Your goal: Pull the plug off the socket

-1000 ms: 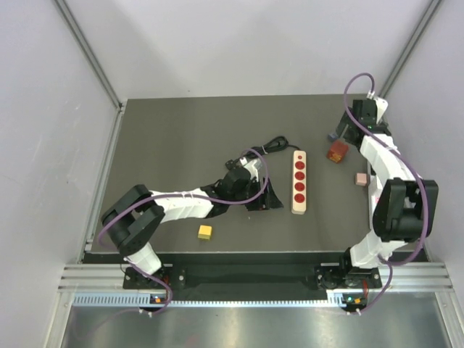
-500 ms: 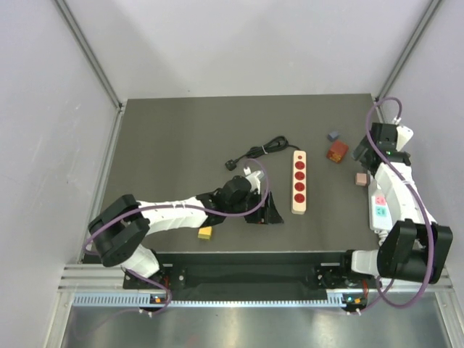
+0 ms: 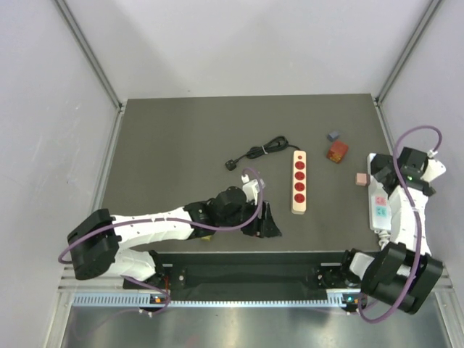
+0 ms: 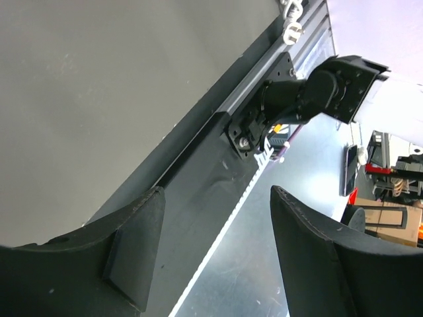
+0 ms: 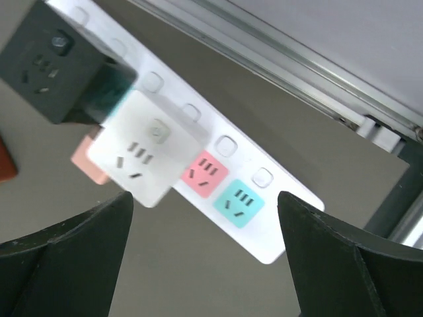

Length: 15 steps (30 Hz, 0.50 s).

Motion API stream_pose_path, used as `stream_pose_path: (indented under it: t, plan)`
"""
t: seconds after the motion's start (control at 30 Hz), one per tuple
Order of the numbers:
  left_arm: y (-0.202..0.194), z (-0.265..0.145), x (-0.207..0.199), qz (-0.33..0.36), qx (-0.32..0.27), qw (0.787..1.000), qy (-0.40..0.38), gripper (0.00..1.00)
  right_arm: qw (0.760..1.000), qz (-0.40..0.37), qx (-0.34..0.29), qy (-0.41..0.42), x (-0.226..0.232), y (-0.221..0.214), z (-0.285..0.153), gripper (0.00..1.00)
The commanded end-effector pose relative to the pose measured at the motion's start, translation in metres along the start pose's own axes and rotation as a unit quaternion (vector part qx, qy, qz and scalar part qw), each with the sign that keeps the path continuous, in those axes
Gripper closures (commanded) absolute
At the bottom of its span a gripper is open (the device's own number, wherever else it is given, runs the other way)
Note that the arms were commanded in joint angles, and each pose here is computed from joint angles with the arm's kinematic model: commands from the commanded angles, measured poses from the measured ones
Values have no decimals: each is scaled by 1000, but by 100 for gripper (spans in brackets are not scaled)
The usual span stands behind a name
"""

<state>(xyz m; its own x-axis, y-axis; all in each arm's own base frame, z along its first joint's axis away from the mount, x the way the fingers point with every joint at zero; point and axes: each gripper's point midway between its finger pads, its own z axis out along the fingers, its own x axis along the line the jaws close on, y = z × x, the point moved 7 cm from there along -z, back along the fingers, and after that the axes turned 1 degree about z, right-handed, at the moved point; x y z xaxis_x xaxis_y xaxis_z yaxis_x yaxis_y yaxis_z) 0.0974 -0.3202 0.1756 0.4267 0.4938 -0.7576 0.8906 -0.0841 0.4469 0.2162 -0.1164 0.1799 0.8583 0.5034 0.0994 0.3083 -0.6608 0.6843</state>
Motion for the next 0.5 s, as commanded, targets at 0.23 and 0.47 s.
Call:
stream_pose_path:
  t: [0.23, 0.47]
  plan:
    - [-5, 8, -2, 41, 24, 998, -34, 29, 995, 98, -35, -8, -46, 0, -10, 4]
    - [8, 27, -20, 82, 54, 992, -78, 29, 996, 90, -8, -18, -44, 5, 12, 5]
